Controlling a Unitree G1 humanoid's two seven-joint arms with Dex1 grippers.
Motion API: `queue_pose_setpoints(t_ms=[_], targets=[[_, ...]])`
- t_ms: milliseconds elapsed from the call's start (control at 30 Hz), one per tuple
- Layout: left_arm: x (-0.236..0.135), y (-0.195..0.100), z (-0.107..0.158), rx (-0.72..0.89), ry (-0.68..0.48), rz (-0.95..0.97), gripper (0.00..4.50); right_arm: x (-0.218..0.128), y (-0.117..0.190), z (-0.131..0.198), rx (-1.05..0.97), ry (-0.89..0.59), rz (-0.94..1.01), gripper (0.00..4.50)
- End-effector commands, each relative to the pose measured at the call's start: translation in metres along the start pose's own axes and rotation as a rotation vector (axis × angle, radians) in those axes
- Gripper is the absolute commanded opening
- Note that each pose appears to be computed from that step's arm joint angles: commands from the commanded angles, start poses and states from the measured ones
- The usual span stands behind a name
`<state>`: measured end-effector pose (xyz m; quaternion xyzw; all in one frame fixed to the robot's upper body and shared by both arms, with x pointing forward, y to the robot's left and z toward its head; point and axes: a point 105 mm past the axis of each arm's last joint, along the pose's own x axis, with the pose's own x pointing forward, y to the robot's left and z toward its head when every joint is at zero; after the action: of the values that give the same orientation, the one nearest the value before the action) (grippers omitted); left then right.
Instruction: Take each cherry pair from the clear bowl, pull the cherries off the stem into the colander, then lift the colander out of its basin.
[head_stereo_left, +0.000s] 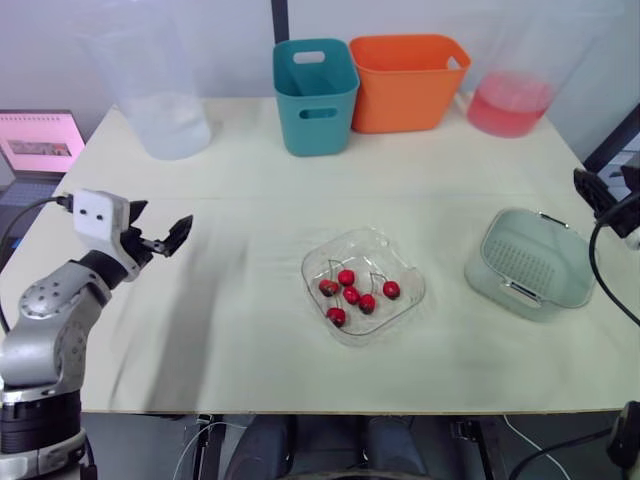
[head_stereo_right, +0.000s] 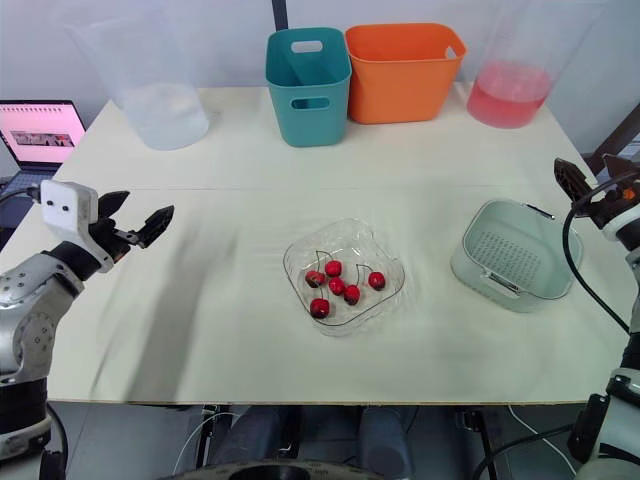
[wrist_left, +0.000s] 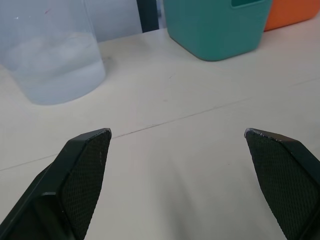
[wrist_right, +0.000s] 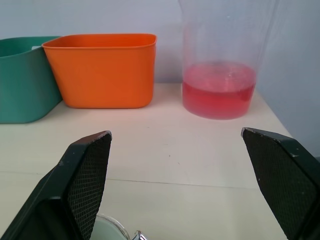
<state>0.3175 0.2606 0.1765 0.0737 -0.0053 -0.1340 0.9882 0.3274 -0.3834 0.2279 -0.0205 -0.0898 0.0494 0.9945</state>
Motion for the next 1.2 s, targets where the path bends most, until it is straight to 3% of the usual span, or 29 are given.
queue_pose_setpoints(t_ms=[33, 600, 900, 1200], targets=[[-0.002, 0.005, 0.014, 0.032, -0.052, 0.019, 4.5, -0.001, -0.004, 0.02, -0.04, -0.052, -0.007, 4.38], [-0.001, 0.006, 0.015, 0.029, -0.064, 0.016, 4.5, 0.0, -0.005, 0.015, -0.025, -0.036, -0.018, 4.38], [0.001, 0.013, 0.014, 0.065, -0.045, 0.019, 4.5, 0.008, -0.02, 0.001, -0.039, 0.102, -0.158, 4.38], [0.003, 0.011, 0.014, 0.081, -0.031, -0.014, 4.5, 0.012, 0.002, 0.02, 0.043, 0.052, -0.004, 4.38]])
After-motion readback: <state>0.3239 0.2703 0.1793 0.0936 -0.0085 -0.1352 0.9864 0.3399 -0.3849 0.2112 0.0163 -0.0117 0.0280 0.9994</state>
